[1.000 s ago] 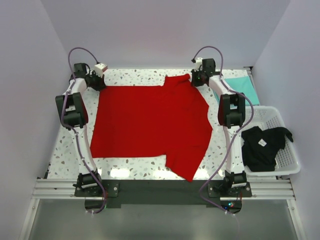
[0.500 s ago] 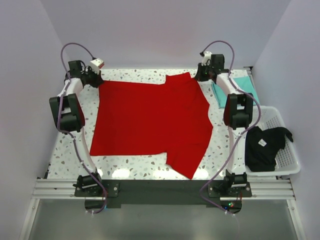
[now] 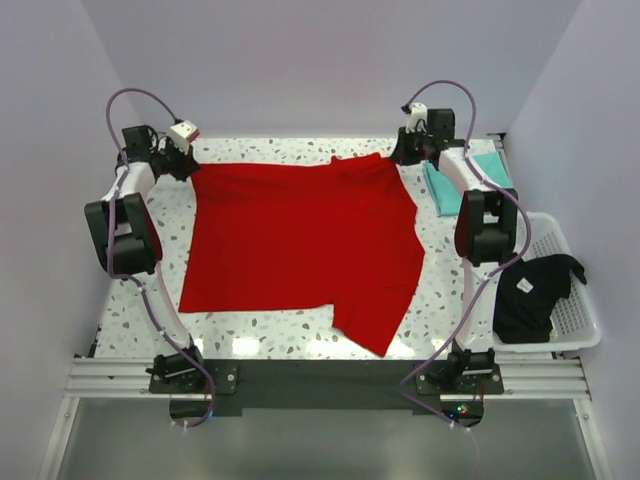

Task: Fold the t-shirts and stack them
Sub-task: Fold the tshirt

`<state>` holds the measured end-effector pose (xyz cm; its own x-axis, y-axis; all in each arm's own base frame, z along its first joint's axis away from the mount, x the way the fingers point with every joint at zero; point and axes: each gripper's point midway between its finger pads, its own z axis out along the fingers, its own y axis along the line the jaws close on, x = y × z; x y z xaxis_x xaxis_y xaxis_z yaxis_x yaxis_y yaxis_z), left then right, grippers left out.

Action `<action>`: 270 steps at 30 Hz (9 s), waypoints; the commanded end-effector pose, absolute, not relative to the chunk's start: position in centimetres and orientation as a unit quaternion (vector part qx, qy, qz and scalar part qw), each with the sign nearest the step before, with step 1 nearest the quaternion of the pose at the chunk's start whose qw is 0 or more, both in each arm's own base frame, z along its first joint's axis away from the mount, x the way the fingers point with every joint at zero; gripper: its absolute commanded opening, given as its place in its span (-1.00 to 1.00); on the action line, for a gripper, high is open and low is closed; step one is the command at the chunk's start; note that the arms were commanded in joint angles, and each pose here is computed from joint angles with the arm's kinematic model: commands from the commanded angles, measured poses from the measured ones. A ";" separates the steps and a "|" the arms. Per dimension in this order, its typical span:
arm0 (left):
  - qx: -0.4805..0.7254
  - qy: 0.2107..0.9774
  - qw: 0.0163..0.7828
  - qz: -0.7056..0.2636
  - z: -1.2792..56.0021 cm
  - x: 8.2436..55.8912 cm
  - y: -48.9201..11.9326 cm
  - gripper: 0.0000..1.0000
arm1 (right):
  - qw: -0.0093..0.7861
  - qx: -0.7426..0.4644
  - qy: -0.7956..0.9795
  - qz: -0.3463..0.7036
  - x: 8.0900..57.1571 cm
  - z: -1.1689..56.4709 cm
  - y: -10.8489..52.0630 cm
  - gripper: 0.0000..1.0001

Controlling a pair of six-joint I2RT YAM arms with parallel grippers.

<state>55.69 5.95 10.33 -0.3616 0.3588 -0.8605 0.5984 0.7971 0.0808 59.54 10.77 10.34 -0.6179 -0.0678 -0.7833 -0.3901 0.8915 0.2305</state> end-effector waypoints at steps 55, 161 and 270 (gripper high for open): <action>0.445 0.793 0.411 -0.070 5.4 43.3 6.0 -1.00 | 0.300 -0.207 0.916 0.170 43.7 5.5 8.0 -1.00; 0.290 0.787 0.394 -0.375 6.0 51.5 -35.5 0.15 | 0.253 -0.080 0.931 0.253 53.1 4.3 11.4 -0.15; 0.567 0.673 0.344 -0.327 6.5 35.1 -36.9 -0.21 | 0.075 -0.330 0.926 0.171 33.9 4.7 11.1 -0.44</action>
